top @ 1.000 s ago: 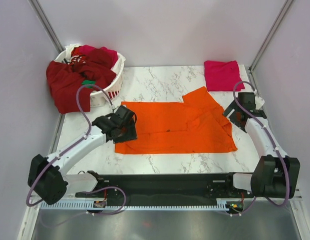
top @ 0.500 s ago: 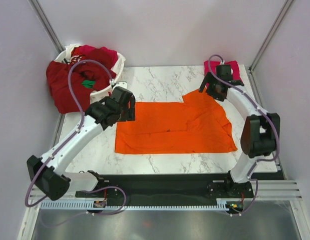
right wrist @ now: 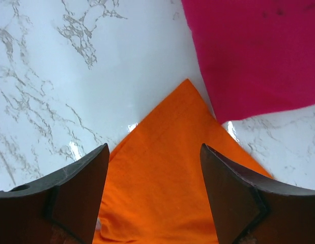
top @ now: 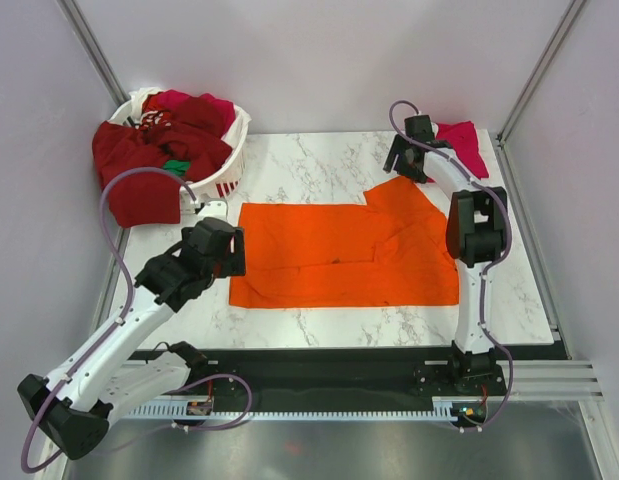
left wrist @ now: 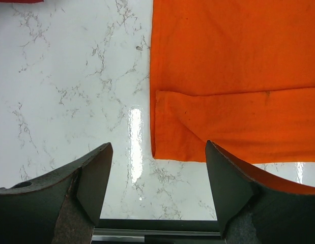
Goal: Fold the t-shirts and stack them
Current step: Fold the tshirt
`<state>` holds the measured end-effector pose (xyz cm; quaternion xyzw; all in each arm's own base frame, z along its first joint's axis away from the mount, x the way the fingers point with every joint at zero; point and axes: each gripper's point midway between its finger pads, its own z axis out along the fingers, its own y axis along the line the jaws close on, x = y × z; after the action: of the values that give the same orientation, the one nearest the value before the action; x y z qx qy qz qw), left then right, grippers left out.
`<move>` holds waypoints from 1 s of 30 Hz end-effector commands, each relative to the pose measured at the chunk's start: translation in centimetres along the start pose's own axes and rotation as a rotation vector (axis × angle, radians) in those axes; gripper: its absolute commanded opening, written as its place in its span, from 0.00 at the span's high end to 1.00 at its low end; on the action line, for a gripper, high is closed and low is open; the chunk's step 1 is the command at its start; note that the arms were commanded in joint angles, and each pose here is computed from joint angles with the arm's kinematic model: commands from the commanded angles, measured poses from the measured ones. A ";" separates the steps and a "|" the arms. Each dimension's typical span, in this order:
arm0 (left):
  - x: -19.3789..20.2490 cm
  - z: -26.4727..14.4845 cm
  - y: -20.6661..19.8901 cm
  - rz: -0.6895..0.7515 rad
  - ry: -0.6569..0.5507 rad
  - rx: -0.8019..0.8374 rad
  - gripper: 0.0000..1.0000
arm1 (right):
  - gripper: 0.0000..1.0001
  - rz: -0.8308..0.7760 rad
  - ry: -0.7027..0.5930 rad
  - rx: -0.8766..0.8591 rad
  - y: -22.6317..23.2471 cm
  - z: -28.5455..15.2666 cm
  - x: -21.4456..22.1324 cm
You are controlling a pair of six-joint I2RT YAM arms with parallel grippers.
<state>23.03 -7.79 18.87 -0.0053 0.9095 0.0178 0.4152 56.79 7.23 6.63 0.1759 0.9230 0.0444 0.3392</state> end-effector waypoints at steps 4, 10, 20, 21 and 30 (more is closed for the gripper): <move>-1.0 0.3 0.5 -0.016 -0.071 -0.021 0.19 | 0.22 -0.064 -0.066 0.085 0.5 1.1 -1.9; -0.6 0.9 0.4 -0.002 -0.051 -0.033 0.19 | 0.25 -0.081 -0.068 0.145 -0.6 2.6 -1.4; -0.2 1.5 0.4 0.012 -0.034 -0.049 0.20 | 0.40 -0.086 0.007 0.161 -1.4 5.9 2.0; -0.1 1.5 0.4 0.014 -0.031 -0.050 0.20 | 0.49 -0.084 0.011 0.164 -1.6 5.9 2.2; 0.2 2.3 0.2 0.037 0.000 -0.066 0.20 | 1.00 -0.074 0.023 0.111 -0.6 5.2 2.4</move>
<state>23.74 -7.78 16.81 -0.0040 0.9146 0.0403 0.4023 59.18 6.55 2.54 0.1656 0.9240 -0.0327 0.3431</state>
